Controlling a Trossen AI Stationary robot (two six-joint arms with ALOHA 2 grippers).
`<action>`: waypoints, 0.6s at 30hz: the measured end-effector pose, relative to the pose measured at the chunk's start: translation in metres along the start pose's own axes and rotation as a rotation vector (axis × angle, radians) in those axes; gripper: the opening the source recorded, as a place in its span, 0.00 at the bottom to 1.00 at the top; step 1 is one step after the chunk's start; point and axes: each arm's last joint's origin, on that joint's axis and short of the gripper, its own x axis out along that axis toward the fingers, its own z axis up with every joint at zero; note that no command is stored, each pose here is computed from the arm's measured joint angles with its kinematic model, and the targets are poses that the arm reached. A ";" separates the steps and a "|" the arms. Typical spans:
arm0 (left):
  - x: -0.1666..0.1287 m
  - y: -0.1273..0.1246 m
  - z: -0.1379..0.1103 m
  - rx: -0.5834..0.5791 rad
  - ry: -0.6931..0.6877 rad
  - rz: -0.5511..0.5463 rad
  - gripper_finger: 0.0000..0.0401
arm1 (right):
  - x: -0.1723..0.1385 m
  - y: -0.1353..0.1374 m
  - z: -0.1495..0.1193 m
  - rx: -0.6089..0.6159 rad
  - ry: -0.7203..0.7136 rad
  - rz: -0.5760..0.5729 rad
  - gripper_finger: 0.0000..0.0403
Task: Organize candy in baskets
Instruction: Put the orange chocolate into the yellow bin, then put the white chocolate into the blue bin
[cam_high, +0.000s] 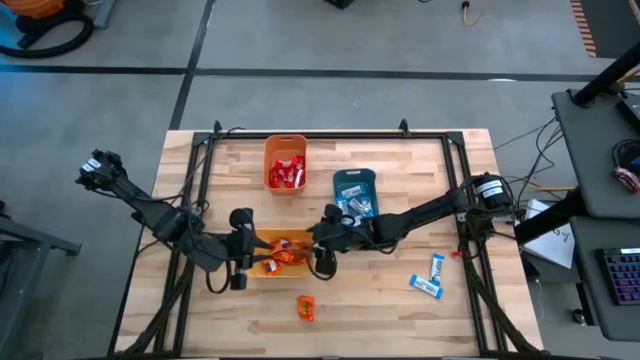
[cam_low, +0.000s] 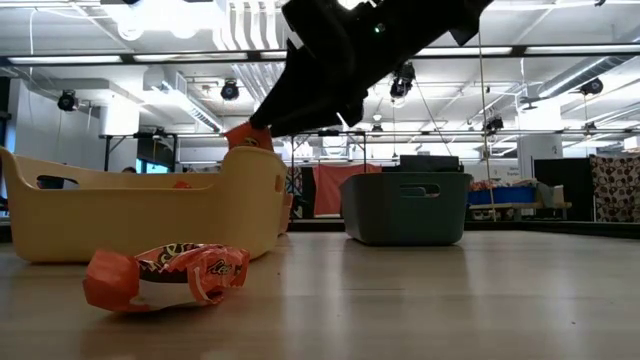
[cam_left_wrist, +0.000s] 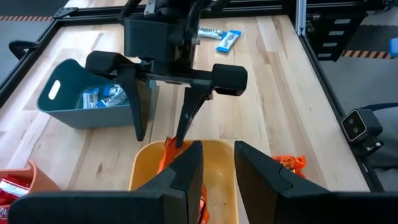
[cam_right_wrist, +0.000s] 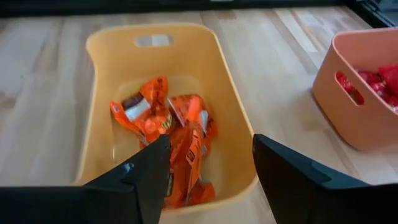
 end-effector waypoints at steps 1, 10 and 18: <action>0.000 0.000 0.000 -0.001 0.000 0.000 0.19 | 0.000 0.000 -0.001 -0.003 0.009 -0.002 0.55; 0.005 -0.001 -0.001 0.008 0.002 0.040 0.19 | -0.008 0.001 0.004 -0.065 0.176 -0.025 0.63; 0.024 -0.009 -0.006 0.037 0.020 0.121 0.19 | -0.013 0.001 0.024 -0.091 0.181 -0.068 0.65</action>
